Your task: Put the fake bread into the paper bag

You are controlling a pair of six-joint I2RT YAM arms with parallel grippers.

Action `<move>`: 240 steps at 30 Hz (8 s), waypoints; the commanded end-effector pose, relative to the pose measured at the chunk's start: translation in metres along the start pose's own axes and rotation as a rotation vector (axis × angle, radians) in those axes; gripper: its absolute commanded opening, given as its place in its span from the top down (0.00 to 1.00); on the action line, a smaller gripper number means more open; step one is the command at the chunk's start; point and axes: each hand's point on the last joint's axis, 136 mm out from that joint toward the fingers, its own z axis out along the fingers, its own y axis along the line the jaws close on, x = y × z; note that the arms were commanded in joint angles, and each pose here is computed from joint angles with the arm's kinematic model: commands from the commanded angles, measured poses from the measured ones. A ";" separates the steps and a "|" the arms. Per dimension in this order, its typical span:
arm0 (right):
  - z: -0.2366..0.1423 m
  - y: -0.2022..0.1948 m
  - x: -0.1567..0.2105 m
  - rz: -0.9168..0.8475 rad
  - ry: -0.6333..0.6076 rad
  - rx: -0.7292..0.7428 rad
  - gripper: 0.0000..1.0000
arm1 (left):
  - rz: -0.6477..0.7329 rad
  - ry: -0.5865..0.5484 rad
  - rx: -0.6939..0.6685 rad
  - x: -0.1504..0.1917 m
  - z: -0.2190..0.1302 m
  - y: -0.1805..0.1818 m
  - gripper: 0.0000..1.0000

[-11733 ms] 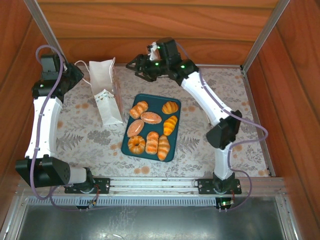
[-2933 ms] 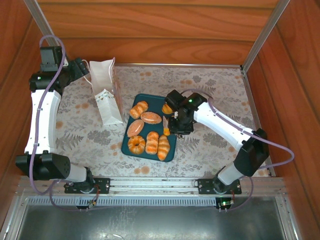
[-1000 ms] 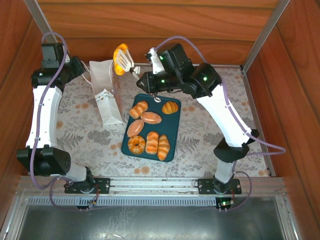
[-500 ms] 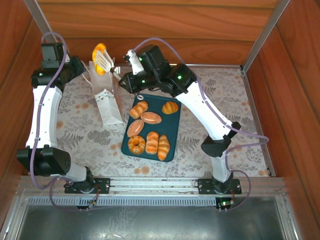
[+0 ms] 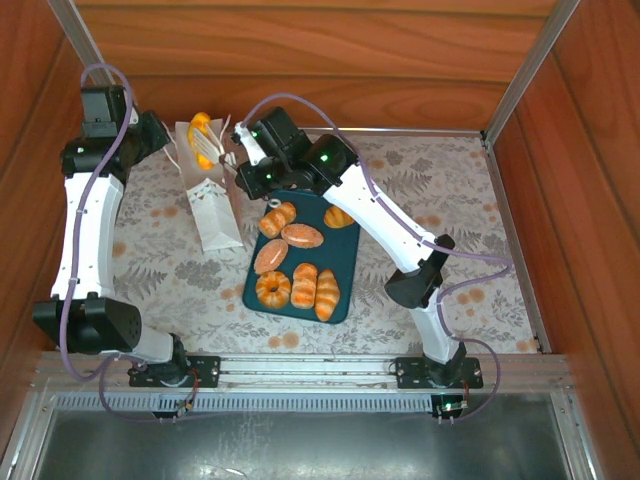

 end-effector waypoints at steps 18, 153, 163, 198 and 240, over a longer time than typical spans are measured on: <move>-0.062 0.045 -0.024 -0.010 -0.118 -0.175 0.60 | 0.005 -0.014 0.018 0.010 -0.009 -0.001 1.00; -0.133 0.058 -0.058 0.089 -0.336 -0.176 0.82 | -0.024 -0.029 0.049 0.019 -0.011 -0.003 1.00; -0.094 0.042 -0.087 0.042 -0.432 -0.073 0.80 | -0.030 -0.026 0.052 0.020 -0.011 -0.003 1.00; -0.004 0.001 -0.015 -0.107 -0.157 0.089 0.59 | -0.028 -0.043 0.043 0.020 -0.017 0.000 1.00; -0.173 -0.020 0.062 0.208 -0.228 0.110 0.62 | -0.021 -0.022 0.054 0.025 -0.013 -0.001 1.00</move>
